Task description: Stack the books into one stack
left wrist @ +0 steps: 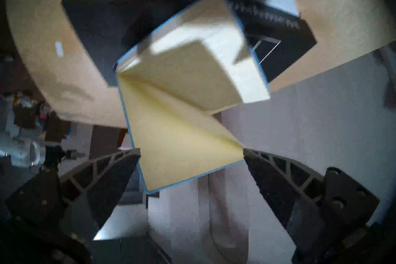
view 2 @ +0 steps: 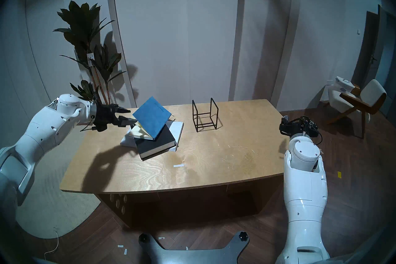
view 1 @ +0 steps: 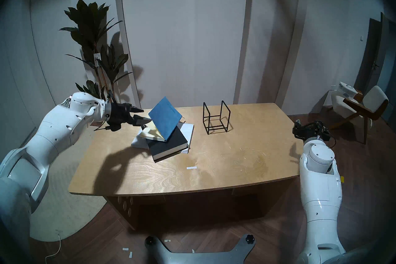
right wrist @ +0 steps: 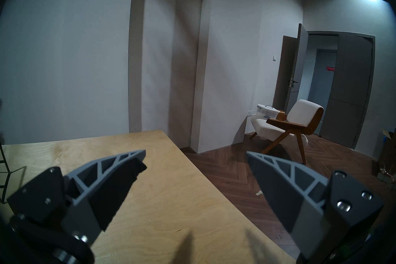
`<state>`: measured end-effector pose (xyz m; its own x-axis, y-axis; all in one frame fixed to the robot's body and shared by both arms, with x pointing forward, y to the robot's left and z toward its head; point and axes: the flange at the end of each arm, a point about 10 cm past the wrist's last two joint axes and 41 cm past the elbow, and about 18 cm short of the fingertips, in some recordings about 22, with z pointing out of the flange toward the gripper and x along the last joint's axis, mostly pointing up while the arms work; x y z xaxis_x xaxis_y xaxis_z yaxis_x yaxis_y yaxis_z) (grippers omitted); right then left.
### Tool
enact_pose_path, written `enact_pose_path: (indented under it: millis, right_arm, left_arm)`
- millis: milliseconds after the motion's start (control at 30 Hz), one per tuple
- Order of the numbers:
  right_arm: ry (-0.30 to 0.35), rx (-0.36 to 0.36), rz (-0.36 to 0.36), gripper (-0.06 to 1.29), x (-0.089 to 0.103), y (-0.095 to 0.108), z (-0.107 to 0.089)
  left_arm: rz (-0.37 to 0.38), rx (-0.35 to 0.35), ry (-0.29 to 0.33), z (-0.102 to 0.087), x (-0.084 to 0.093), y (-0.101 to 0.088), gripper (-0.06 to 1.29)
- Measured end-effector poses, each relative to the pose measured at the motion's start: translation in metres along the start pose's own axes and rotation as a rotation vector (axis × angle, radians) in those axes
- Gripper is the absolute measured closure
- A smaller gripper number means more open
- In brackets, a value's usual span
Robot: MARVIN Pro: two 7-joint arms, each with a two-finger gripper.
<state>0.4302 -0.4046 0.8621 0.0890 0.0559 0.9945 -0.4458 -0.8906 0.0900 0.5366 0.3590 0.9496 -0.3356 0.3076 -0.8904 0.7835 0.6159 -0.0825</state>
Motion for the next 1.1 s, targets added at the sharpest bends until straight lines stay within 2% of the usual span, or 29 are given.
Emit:
enact_pose_path:
  millis: [67,167,300,367,467,567,633,667,700,900,1100]
  right_arm:
    - [0.0,0.0,0.0,-0.02,0.0,0.0,0.0]
    - [0.001,0.0,0.001,-0.02,0.0,0.0,0.0]
    - [0.001,0.0,0.002,-0.02,0.0,0.0,0.0]
    - [0.001,0.0,0.002,-0.02,0.0,0.0,0.0]
    - [0.001,0.0,0.002,-0.02,0.0,0.0,0.0]
    - [0.0,0.0,0.001,-0.02,0.0,0.0,0.0]
    - [0.0,0.0,0.001,-0.02,0.0,0.0,0.0]
    - [0.0,0.0,0.001,-0.02,0.0,0.0,0.0]
    - [0.0,0.0,0.001,-0.02,0.0,0.0,0.0]
    - [-0.002,0.001,-0.001,-0.02,-0.001,0.0,0.0]
    - [-0.005,0.002,-0.002,-0.02,-0.002,0.0,0.001]
  left_arm:
    - [-0.03,0.035,-0.007,-0.002,-0.003,-0.003,-0.02]
    - [-0.099,0.092,0.021,-0.01,0.0,-0.006,-0.02]
    - [-0.205,0.124,0.02,-0.023,0.005,-0.002,-0.02]
    - [-0.272,0.142,-0.026,-0.031,0.0,0.002,-0.02]
    - [-0.333,0.168,-0.107,-0.038,-0.014,0.005,-0.02]
    - [-0.391,0.216,-0.229,-0.042,-0.035,0.007,-0.02]
    - [-0.416,0.239,-0.287,-0.042,-0.045,0.007,-0.02]
    - [-0.445,0.257,-0.341,-0.042,-0.055,0.008,-0.02]
    - [-0.451,0.26,-0.351,-0.042,-0.057,0.008,-0.02]
    - [-0.582,0.34,-0.526,-0.032,-0.084,0.008,-0.02]
    - [-0.7,0.414,-0.613,-0.013,-0.092,0.006,-0.02]
